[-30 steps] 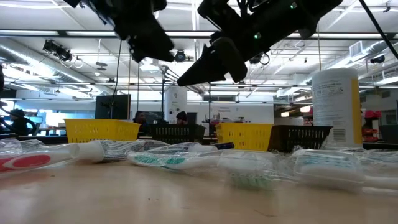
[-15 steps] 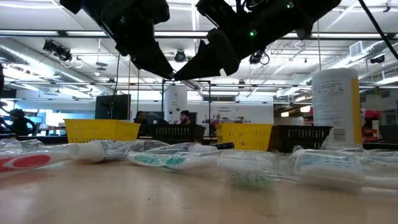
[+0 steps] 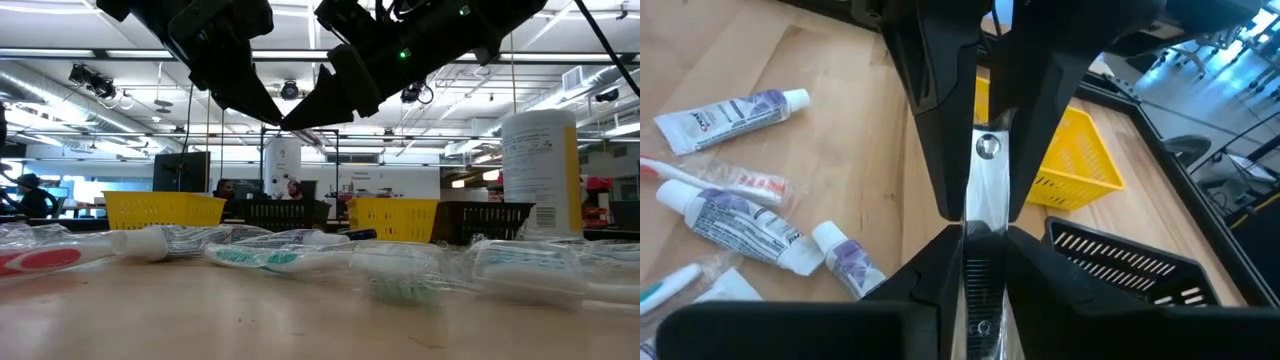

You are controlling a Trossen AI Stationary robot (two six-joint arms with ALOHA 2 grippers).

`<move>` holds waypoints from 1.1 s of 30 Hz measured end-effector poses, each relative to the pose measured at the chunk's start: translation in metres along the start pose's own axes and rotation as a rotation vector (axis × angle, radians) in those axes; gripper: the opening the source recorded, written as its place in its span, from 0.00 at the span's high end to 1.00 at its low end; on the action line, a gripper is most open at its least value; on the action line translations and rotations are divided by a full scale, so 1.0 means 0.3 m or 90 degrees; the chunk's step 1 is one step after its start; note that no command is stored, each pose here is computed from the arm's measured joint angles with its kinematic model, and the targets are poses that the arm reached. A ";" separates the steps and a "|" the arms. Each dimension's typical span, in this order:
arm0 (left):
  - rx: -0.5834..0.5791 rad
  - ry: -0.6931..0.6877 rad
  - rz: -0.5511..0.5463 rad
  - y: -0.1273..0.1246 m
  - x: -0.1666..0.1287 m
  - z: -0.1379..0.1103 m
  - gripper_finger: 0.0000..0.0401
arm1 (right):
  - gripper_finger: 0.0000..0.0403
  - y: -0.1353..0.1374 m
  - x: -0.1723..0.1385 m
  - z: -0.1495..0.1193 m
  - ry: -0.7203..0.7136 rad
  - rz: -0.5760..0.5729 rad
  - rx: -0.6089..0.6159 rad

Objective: Pick & Place Travel size toiletries
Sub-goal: Put the silver nail cutter into the left black bin

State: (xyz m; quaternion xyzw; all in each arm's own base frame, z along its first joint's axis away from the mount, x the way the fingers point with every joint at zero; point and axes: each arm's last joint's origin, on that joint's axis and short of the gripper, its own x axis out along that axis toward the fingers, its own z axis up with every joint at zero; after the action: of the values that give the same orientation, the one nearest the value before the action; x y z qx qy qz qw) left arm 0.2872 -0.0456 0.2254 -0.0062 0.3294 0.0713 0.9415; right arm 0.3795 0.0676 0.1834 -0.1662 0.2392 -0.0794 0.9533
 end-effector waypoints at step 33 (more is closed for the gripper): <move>-0.225 0.021 0.269 0.289 0.123 -0.025 0.78 | 0.50 0.038 -0.041 -0.137 0.272 0.012 0.187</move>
State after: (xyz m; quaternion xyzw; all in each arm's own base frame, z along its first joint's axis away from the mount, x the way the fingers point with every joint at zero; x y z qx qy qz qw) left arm 0.2990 0.0446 0.1996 -0.1031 0.3213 0.3221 0.8845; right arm 0.3498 0.0695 0.1504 -0.0033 0.4228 -0.1380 0.8956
